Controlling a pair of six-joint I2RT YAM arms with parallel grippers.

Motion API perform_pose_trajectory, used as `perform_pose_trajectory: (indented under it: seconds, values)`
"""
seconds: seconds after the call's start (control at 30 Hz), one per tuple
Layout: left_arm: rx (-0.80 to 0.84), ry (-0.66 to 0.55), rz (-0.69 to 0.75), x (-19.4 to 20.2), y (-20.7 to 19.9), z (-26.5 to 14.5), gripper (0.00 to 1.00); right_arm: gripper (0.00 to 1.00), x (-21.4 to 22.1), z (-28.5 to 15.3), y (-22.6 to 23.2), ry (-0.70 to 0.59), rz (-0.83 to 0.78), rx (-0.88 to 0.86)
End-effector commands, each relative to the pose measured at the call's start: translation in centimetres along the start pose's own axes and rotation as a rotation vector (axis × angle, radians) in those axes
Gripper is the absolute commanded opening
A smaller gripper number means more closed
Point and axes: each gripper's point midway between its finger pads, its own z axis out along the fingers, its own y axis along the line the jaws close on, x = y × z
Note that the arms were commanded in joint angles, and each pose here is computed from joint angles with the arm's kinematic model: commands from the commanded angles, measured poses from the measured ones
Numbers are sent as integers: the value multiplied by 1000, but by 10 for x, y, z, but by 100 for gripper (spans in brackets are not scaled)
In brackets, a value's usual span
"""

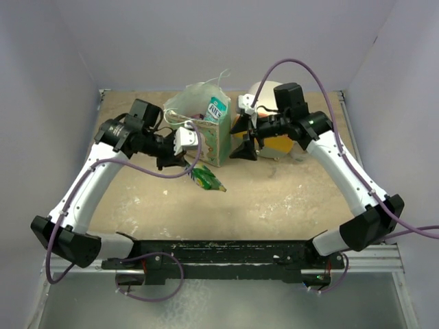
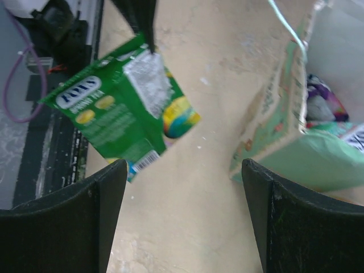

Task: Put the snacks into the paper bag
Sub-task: Pick up the snack from the center of the board, then place the snack in the paper bag.

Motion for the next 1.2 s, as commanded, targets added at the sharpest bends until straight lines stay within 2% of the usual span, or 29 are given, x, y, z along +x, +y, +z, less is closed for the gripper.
perform_pose_trajectory:
  seconds: [0.0, 0.33, 0.57, 0.67, 0.77, 0.93, 1.1, 1.13, 1.17]
  values:
    - [48, -92, -121, -39, 0, -12, 0, 84, -35, -2, 30, -71, -77, -97]
    - [22, -186, -251, -86, 23, -24, 0, 88, -28, -2, 49, -69, -73, -129]
    - [10, -241, -301, -98, 27, -25, 0, 84, -26, 5, 42, -89, -23, -102]
    - [16, -266, -311, -102, 25, -26, 0, 76, -31, 9, 34, -102, -2, -88]
    - [16, -276, -328, -102, 25, -23, 0, 63, -35, 12, 34, -127, 30, -109]
    - [31, -275, -334, -100, 23, -20, 0, 38, -35, 16, 30, -134, 54, -111]
    - [46, -289, -326, -101, 18, -21, 0, 4, -31, 18, 26, -113, 84, -100]
    - [50, -290, -326, -100, 17, -20, 0, 0, -30, 18, 26, -111, 90, -100]
    - [52, -290, -319, -100, 16, -20, 0, 0, -31, 18, 26, -110, 96, -96]
